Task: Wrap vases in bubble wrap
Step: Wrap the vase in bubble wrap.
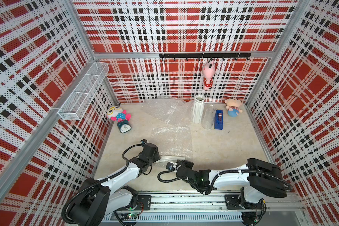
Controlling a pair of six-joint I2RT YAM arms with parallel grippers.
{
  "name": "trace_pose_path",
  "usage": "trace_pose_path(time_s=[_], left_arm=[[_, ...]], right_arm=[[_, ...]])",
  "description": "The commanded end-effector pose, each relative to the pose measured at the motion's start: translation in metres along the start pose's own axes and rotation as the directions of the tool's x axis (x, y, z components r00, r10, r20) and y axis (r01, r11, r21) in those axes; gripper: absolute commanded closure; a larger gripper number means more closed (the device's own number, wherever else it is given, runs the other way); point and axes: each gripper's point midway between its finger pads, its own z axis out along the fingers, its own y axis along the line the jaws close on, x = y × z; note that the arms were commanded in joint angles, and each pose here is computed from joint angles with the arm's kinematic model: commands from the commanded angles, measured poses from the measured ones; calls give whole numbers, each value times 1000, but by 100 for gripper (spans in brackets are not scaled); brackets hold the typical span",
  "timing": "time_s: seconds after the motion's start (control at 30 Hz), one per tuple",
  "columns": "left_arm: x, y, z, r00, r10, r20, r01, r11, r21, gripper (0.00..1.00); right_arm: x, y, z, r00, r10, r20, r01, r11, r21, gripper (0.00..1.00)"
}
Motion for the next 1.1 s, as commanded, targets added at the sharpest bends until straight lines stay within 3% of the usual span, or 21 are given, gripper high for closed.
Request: trace_pose_path(time_s=[0.0, 0.13, 0.4, 0.53, 0.8, 0.9, 1.07], left_arm=[[-8, -5, -1, 1000, 18, 19, -18, 1000, -4, 48], [-11, -5, 0, 1000, 18, 21, -18, 1000, -9, 49], [-23, -5, -1, 999, 4, 43, -4, 1000, -8, 49], [-37, -5, -8, 997, -10, 77, 11, 1000, -14, 47], [-95, 1, -84, 947, -74, 313, 84, 996, -21, 38], [-92, -8, -110, 930, -117, 348, 114, 993, 28, 41], [-61, -33, -126, 938, -190, 289, 148, 976, 160, 49]], right_arm=[[-7, -11, 7, 1000, 12, 11, -12, 998, 54, 78], [-1, -13, 13, 1000, 6, -6, -5, 997, 71, 74], [8, -21, 19, 1000, 18, -24, -16, 997, 71, 59], [16, -21, 24, 999, 25, -39, -23, 998, 53, 57], [24, -18, 32, 997, 49, -58, -47, 999, 24, 54], [25, -18, 35, 997, 62, -55, -61, 998, 12, 54], [25, -21, 39, 994, 90, -55, -90, 996, 2, 53]])
